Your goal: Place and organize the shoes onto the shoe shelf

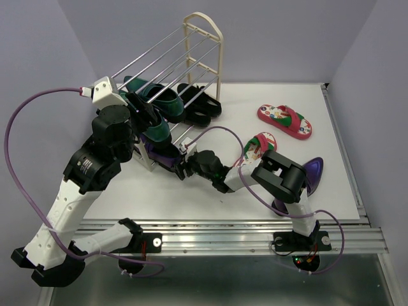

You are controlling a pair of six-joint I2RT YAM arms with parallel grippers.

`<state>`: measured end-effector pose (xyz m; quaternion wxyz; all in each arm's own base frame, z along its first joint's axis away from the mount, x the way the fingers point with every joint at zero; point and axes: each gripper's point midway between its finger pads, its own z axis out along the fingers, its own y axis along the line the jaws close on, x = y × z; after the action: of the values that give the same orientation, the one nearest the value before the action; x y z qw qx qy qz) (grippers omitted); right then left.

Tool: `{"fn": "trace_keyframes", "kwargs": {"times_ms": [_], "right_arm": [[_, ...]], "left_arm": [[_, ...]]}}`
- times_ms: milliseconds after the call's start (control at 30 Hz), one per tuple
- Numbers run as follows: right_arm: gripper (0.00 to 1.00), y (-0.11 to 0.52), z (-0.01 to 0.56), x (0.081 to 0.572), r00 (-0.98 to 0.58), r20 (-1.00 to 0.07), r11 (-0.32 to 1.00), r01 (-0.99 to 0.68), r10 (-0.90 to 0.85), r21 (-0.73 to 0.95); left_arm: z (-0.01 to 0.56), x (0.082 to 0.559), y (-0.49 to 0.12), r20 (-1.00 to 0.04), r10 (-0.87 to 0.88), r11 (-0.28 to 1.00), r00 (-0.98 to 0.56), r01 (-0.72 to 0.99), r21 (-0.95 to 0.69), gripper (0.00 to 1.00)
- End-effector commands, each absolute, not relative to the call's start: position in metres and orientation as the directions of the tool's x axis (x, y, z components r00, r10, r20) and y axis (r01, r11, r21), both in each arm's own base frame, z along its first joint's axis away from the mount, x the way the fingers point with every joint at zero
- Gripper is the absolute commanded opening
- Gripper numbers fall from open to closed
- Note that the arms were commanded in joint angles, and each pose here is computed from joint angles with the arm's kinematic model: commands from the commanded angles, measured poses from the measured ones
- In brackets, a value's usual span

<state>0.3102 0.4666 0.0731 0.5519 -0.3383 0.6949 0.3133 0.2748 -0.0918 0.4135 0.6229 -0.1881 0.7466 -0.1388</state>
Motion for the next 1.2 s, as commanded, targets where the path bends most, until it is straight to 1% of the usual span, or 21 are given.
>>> {"fn": "trace_keyframes", "kwargs": {"times_ms": [0,200,467,767,967,1167], "right_arm": [[0.54,0.480,0.167,0.318,-0.021,-0.994,0.576,-0.814,0.103,0.077],[0.53,0.479,0.189,0.323,0.003,-0.990,0.595,-0.800,0.143,0.083],[0.52,0.485,0.196,0.328,0.005,-0.986,0.598,-0.796,0.165,0.096],[0.52,0.492,0.211,0.337,0.035,-0.972,0.609,-0.784,0.233,0.118],[0.51,0.499,0.212,0.340,0.063,-0.970,0.618,-0.780,0.236,0.100],[0.52,0.495,0.200,0.337,0.058,-0.974,0.618,-0.780,0.219,0.093]], "left_arm": [[0.424,0.273,-0.087,-0.870,-0.479,0.877,-0.113,-0.106,-0.469,0.69],[0.424,0.273,-0.086,-0.871,-0.479,0.877,-0.112,-0.110,-0.468,0.69],[0.423,0.274,-0.088,-0.872,-0.475,0.879,-0.118,-0.108,-0.464,0.69],[0.424,0.273,-0.086,-0.873,-0.475,0.879,-0.115,-0.110,-0.464,0.69],[0.421,0.272,-0.085,-0.873,-0.472,0.880,-0.120,-0.116,-0.460,0.69],[0.419,0.274,-0.086,-0.874,-0.471,0.881,-0.124,-0.123,-0.457,0.69]]}}
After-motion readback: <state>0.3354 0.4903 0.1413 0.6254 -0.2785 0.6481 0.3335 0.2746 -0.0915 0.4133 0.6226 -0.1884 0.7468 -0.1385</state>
